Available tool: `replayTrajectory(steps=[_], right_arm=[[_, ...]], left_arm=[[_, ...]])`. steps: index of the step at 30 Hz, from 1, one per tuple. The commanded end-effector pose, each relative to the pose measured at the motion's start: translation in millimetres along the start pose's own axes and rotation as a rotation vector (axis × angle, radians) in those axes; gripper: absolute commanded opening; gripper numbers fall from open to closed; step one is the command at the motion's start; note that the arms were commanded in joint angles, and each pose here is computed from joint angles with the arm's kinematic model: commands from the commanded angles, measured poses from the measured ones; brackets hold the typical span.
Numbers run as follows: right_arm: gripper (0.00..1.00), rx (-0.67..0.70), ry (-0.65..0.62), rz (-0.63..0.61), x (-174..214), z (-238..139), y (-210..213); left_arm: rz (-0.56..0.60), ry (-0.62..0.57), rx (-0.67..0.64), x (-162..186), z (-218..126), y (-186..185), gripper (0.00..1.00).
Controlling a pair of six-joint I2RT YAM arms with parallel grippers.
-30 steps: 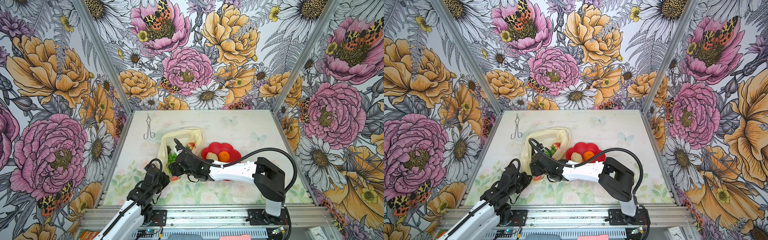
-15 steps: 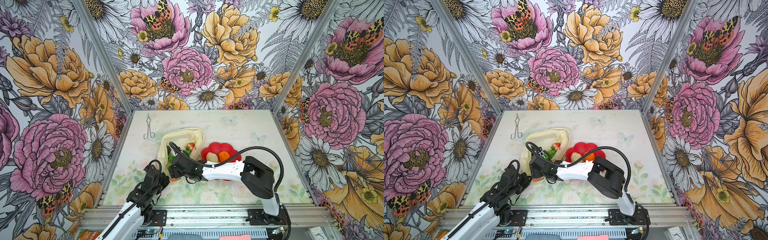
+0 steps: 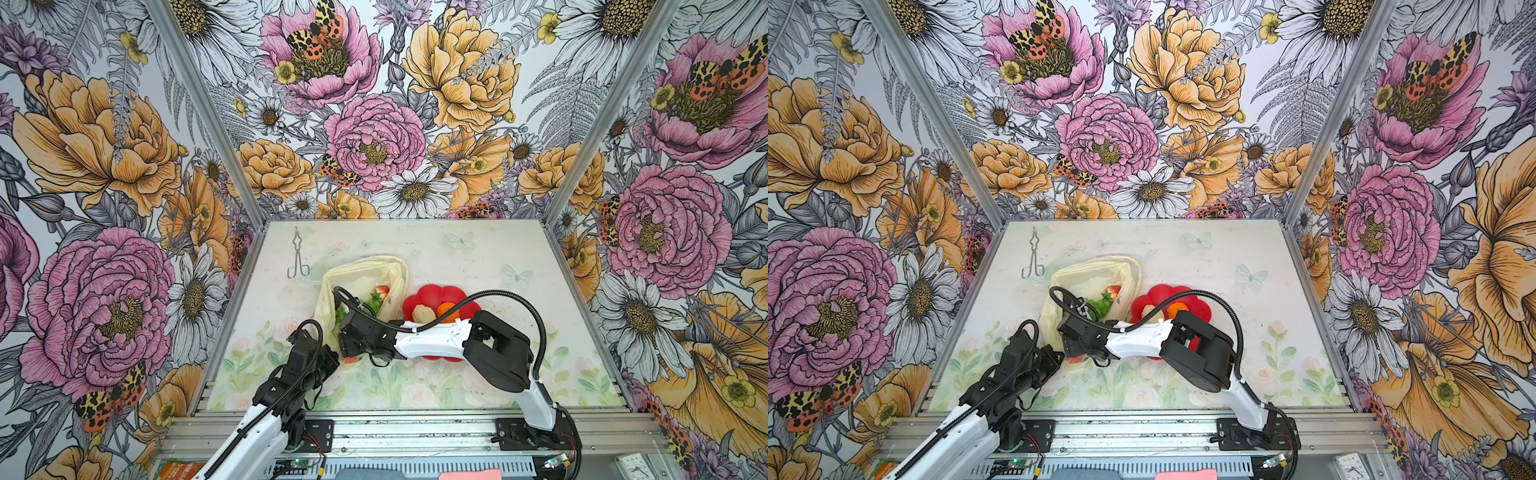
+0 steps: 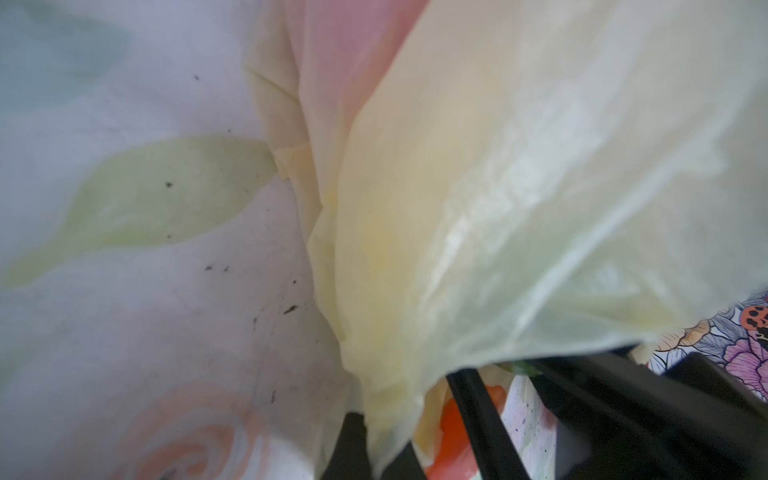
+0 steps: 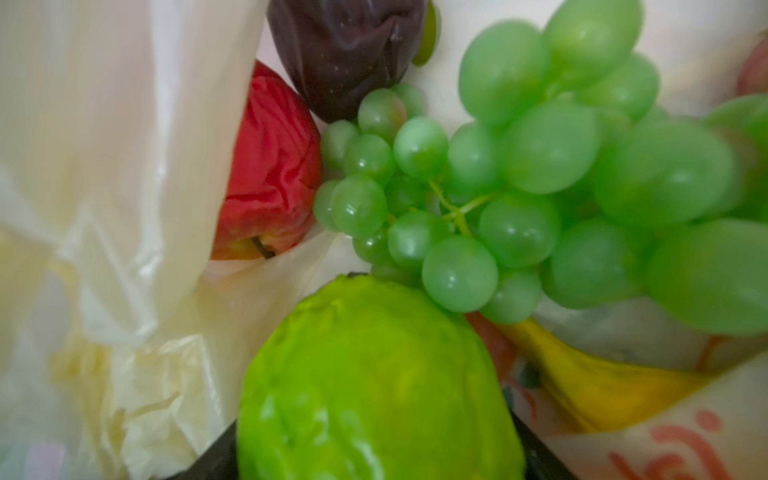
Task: Take the fake fruits out of the plastic bag
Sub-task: 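Grasp the green custard apple in the bag with the right gripper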
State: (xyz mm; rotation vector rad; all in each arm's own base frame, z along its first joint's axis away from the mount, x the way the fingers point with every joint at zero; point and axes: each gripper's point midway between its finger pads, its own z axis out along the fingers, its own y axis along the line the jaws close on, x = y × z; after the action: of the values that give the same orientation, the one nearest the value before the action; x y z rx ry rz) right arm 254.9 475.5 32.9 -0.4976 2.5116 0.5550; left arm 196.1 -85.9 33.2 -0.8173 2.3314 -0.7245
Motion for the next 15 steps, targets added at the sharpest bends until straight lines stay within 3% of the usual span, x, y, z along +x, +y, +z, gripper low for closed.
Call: replayTrajectory(steps=[1,5,15], right_arm=[[0.71,0.017,0.005,0.022,-5,3,-6],[0.65,0.003,-0.019,0.006,-13,-7,-1],[0.6,-0.045,-0.071,-0.041,-30,-35,18]], left_arm=[[-0.007,-0.002,-0.031,3,3,13,0.03],[-0.008,-0.007,-0.03,2,2,13,0.03],[-0.007,-0.013,-0.032,0,2,14,0.03]])
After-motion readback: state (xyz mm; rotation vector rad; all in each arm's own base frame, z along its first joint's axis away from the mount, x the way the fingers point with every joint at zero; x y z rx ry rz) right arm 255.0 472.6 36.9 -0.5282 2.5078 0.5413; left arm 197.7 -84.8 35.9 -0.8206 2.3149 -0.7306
